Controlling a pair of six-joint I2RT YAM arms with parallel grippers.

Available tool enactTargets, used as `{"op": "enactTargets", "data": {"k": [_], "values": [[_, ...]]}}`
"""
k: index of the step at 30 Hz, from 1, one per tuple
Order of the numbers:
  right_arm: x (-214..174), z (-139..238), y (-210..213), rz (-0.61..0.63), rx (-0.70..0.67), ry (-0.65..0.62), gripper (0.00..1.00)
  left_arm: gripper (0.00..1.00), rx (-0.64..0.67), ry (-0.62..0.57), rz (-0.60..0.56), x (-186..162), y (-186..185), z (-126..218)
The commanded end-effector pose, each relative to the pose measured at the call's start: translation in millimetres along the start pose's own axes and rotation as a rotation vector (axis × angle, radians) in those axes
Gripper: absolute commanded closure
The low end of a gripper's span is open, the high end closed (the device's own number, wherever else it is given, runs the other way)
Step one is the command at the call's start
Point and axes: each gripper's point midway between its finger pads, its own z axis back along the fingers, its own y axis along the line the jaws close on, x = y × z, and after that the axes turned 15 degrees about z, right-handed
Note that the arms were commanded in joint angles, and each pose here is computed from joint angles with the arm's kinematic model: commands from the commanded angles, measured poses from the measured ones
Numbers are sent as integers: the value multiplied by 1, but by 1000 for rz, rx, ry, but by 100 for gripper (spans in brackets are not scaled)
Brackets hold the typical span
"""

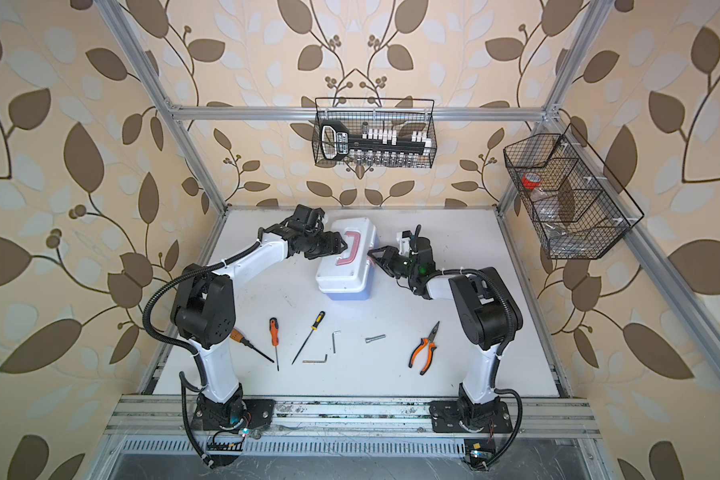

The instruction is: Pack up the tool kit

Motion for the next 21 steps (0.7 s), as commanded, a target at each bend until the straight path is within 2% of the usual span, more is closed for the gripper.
{"op": "enactTargets", "data": {"k": [1,11,21], "values": [[-19,-4,-14,37,-80,67,51,56,-74,18,-21,-9,-25,13],[-17,3,-24,138,-246,129,57,57,-67,17,-22,-10,-24,13],[-13,14,-33,213,-405,170,59,57,-65,11,-24,-10,-25,15]]}}
